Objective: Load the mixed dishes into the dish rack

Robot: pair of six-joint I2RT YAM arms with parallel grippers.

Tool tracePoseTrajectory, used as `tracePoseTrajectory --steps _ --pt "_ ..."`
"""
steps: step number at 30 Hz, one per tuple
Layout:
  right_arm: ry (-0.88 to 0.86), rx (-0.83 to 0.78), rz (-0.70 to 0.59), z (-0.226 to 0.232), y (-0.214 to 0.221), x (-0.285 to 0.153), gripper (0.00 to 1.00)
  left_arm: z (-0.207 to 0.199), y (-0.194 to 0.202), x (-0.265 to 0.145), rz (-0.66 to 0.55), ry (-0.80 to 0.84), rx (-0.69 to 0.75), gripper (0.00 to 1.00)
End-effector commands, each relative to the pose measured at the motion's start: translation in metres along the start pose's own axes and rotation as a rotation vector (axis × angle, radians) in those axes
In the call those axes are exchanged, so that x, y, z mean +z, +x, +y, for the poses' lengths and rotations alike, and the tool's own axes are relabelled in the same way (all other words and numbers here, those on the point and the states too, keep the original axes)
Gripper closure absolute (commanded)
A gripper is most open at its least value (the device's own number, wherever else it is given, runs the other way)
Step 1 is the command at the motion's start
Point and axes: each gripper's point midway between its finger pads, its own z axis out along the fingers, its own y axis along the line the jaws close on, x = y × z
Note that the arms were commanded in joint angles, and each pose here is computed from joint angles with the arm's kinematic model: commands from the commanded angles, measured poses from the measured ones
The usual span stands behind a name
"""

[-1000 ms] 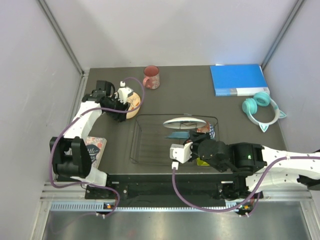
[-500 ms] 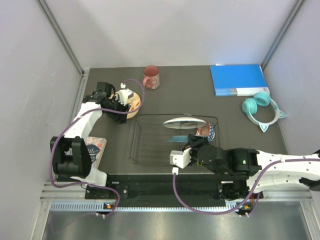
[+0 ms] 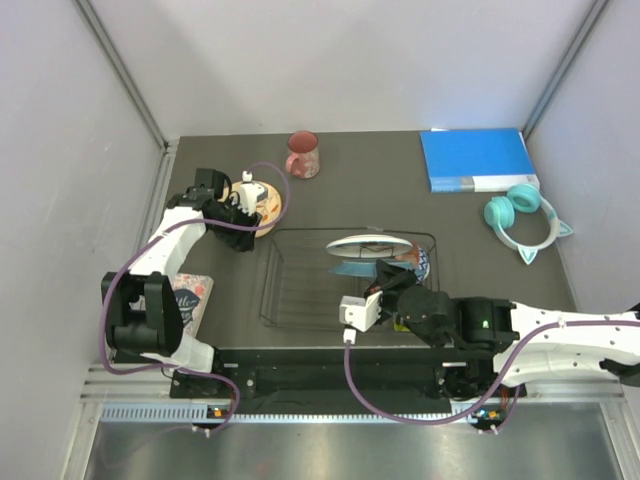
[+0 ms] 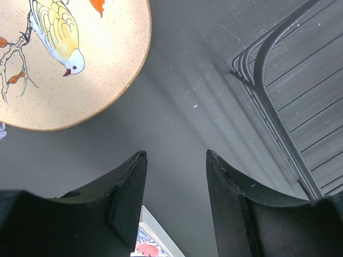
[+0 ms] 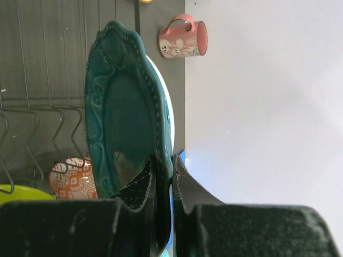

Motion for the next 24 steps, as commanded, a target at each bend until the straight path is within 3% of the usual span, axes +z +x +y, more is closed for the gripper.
tracePoseTrajectory --steps 1,24 --pt "0.178 0.107 -0.036 -0.048 -0.004 -0.009 1.00 0.001 -0.009 -0.007 -0.049 -0.009 0.007 0.47" --pt "0.122 0.134 0.001 -0.011 0.036 0.020 1.00 0.003 -0.012 -0.006 -0.053 -0.003 0.005 0.47"
